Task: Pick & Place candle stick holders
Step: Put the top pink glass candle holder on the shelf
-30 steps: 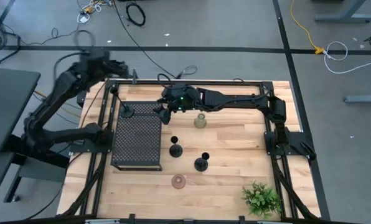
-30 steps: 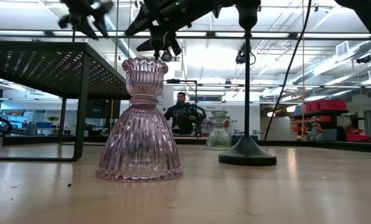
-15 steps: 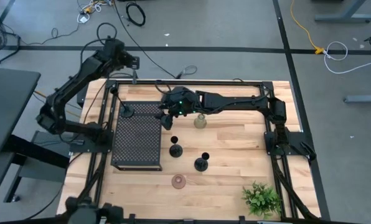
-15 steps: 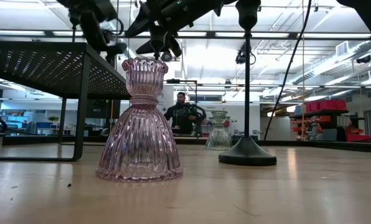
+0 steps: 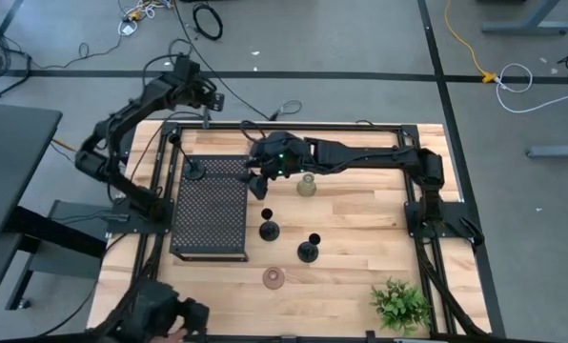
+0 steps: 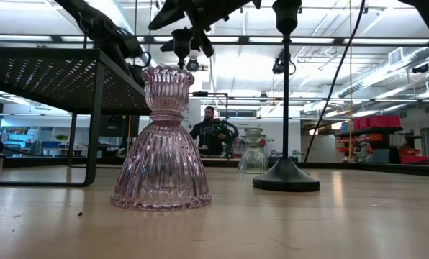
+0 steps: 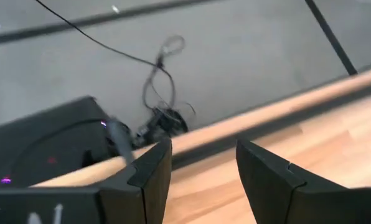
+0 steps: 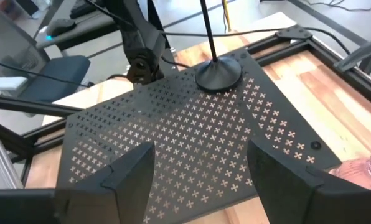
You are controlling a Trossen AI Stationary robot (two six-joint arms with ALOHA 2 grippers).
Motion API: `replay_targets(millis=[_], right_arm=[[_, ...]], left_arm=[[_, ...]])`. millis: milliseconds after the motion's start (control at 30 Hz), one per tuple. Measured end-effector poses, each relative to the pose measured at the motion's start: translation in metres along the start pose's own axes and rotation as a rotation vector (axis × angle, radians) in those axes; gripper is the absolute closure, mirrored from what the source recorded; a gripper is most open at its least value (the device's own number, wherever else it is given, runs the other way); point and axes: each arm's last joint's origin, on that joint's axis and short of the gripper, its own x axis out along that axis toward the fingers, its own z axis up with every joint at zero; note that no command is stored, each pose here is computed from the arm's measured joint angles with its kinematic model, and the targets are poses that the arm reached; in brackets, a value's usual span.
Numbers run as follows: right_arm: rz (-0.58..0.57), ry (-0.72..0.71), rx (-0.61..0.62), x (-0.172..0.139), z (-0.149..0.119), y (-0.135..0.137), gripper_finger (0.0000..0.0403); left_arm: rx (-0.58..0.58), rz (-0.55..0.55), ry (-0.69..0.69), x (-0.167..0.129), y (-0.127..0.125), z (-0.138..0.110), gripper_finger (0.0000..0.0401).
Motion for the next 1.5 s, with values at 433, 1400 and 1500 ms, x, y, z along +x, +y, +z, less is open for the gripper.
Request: replay_targets(millis=[433,1400,1500], right_arm=[[-0.074,0.028,0.023,-0.005,-0.004,0.006,0.0146],[-0.077,0.028,0.073,-0.005,-0.005,0.006,0.0146],[-0.076,0.028,0.073,-0.005,-0.005,0.006,0.0146]], left_arm=[[0.151,-0.379,0.18,0.052,-0.028,-0.017,0.022],[0.502,-0.423,0.263,0.059,-0.096,-0.049,0.022],[0.497,-0.415,0.284,0.065,-0.096,-0.051,0.022]])
